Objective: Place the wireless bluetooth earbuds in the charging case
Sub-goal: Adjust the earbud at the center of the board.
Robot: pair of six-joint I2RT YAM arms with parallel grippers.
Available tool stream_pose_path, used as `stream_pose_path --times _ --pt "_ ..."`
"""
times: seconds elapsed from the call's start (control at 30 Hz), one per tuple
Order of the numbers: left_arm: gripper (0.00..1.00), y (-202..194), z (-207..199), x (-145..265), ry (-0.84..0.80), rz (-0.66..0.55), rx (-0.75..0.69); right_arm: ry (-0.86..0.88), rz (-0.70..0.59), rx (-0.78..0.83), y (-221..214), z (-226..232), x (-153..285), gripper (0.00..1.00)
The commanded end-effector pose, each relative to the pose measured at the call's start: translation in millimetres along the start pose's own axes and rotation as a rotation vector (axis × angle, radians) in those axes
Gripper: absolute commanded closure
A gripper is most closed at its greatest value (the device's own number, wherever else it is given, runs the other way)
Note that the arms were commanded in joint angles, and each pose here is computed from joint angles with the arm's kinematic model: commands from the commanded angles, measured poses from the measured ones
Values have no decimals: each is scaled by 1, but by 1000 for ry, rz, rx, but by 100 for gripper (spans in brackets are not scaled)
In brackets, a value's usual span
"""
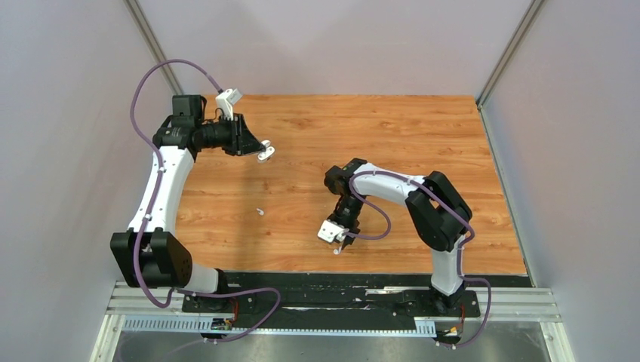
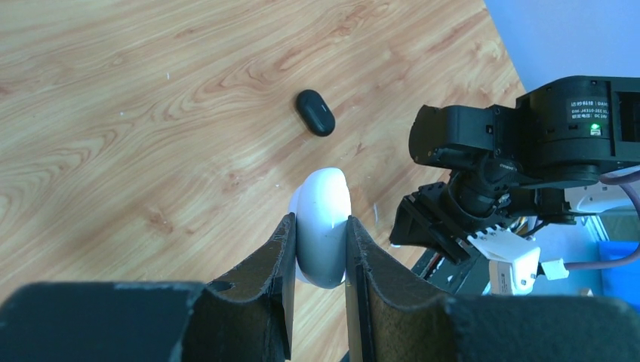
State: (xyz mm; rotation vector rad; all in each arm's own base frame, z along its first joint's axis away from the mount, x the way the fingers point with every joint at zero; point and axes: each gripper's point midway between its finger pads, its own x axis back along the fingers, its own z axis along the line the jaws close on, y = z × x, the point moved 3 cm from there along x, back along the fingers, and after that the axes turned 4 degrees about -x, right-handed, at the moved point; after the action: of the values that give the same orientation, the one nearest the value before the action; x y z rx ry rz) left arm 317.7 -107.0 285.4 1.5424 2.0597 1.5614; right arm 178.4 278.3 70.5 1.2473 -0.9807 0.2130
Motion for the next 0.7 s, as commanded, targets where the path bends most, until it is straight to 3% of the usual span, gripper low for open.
stream_pose_path --times 0.0,0.43,0.67 --pt "100 7 -7 5 0 -38 -42 46 -45 86 9 1 -10 55" --pt "100 0 -10 6 -5 -33 -27 63 -71 24 7 -1 -28 67" --pt "100 -2 -8 4 -6 -27 -17 58 -60 5 3 -2 -30 68"
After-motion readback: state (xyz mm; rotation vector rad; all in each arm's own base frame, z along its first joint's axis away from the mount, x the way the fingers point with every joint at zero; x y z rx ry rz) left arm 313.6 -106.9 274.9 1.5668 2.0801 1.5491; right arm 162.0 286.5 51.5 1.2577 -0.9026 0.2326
